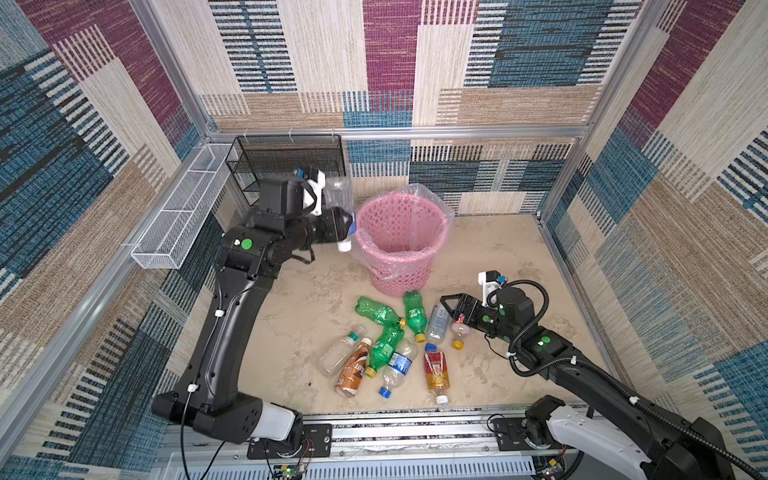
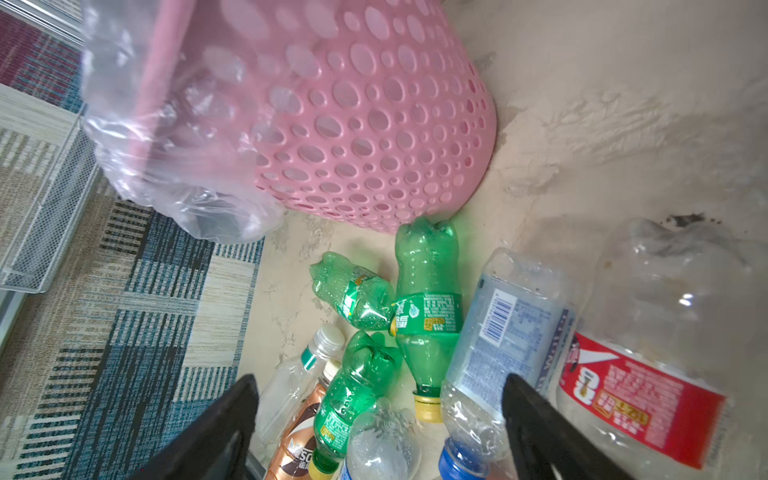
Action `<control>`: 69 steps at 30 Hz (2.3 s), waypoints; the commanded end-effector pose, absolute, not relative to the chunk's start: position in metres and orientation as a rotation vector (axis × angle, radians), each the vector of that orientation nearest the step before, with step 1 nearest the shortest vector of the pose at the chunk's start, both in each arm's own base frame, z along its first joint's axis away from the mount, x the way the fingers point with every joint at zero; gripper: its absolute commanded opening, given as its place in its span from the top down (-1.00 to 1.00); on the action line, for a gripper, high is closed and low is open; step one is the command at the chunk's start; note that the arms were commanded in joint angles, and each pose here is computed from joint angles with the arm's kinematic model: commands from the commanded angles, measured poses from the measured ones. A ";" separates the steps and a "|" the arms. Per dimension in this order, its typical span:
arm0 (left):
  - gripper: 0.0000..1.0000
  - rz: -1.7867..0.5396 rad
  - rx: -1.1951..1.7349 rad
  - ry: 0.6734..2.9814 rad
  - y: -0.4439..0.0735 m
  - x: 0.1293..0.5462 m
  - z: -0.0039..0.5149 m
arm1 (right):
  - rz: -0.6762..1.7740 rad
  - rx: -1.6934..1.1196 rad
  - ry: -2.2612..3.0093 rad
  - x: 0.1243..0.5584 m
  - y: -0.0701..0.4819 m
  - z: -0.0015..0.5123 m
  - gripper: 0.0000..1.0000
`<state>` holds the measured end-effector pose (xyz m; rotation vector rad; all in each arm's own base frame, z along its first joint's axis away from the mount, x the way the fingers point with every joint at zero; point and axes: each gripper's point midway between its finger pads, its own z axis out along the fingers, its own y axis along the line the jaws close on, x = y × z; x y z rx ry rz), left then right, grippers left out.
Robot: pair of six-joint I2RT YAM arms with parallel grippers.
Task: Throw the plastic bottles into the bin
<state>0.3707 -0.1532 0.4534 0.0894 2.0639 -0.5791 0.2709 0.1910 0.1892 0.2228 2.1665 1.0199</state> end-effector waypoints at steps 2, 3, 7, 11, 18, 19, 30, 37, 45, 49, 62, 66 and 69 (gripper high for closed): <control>-0.72 -0.620 0.023 2.139 -0.160 0.382 0.456 | 0.964 0.237 2.173 0.271 0.183 0.190 -0.87; -0.75 -0.610 0.003 2.155 -0.157 0.380 0.452 | 0.963 0.243 2.176 0.269 0.182 0.189 -0.88; -0.82 -0.597 -0.077 2.088 -0.140 0.363 0.429 | 0.967 0.257 2.179 0.264 0.179 0.185 -0.89; -0.81 -0.593 -0.116 2.129 -0.129 0.342 0.400 | 0.952 0.250 2.194 0.264 0.178 0.181 -0.89; -0.73 -0.545 -0.164 2.228 -0.113 0.310 0.348 | 0.934 0.272 2.236 0.261 0.176 0.163 -0.89; -0.72 -0.540 -0.170 2.243 -0.110 0.307 0.340 | 0.931 0.275 2.238 0.261 0.175 0.161 -0.89; -0.68 -0.500 -0.219 2.367 -0.096 0.284 0.268 | 0.843 0.341 2.278 0.255 0.157 0.152 -0.87; -0.67 -0.516 -0.237 2.387 -0.090 0.281 0.241 | 0.813 0.417 2.328 0.257 0.146 0.134 -0.83; -0.67 -0.533 -0.236 2.369 -0.086 0.284 0.230 | 0.768 0.482 2.359 0.265 0.128 0.121 -0.75; -0.66 -0.550 -0.240 2.359 -0.086 0.283 0.229 | 0.742 0.485 2.382 0.268 0.124 0.115 -0.74; -0.65 -0.616 -0.262 2.294 -0.088 0.278 0.232 | 0.745 0.463 2.427 0.280 0.126 0.098 -0.73; -0.64 -0.654 -0.275 2.286 -0.092 0.279 0.235 | 0.757 0.457 2.426 0.283 0.127 0.097 -0.72; -0.63 -0.654 -0.276 2.291 -0.092 0.279 0.234 | 0.754 0.458 2.428 0.284 0.126 0.094 -0.72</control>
